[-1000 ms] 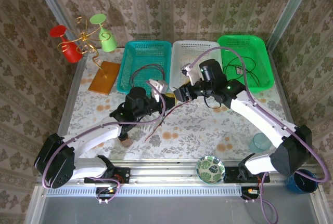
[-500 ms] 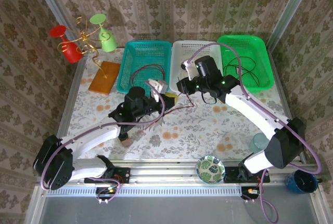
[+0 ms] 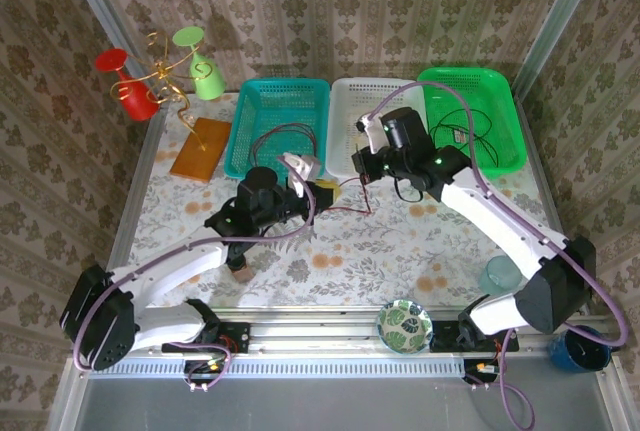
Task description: Untangle the cables
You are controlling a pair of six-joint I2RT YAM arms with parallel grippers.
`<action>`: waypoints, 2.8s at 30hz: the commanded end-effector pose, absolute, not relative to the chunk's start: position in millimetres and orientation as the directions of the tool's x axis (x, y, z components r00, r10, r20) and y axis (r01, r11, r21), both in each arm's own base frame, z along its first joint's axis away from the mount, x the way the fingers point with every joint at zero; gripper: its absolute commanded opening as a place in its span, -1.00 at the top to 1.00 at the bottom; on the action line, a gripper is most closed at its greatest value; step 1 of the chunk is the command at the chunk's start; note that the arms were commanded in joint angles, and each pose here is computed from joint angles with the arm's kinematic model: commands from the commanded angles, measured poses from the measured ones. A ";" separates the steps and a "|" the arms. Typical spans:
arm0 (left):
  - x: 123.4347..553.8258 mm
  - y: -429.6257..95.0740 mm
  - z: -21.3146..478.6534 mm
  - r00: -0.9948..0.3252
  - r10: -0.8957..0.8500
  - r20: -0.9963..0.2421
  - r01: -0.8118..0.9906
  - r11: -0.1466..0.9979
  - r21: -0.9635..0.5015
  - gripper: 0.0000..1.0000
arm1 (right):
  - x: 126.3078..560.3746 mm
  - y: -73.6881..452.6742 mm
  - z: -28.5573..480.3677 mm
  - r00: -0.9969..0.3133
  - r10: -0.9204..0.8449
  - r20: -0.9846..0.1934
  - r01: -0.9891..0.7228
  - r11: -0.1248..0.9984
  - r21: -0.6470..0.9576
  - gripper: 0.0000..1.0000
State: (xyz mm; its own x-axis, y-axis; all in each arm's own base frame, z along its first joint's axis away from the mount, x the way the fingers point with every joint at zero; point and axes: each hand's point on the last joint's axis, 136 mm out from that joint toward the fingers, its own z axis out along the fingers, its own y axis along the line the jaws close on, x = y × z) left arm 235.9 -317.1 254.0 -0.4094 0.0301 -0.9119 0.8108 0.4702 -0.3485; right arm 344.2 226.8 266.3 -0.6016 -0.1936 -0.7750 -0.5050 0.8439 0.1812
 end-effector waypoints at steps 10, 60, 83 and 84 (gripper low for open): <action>249.8 -273.1 274.8 -0.320 0.102 -0.942 0.736 0.653 -0.179 1.00 | 320.2 169.3 287.4 -0.557 -0.110 -0.823 -0.379 0.916 0.133 1.00; 258.0 -81.3 280.1 -0.316 0.096 -0.944 0.124 0.990 0.059 1.00 | 304.5 0.0 303.7 -0.422 0.225 -0.878 0.126 0.974 0.189 1.00; 249.1 -24.3 265.4 -0.362 0.017 -0.932 -0.066 0.997 0.044 1.00 | 279.5 -74.2 298.9 -0.304 0.332 -0.893 0.425 0.886 0.185 1.00; 248.7 -22.6 265.1 -0.364 0.016 -0.931 -0.072 0.996 0.046 1.00 | 277.9 -77.4 298.3 -0.300 0.332 -0.894 0.440 0.880 0.179 1.00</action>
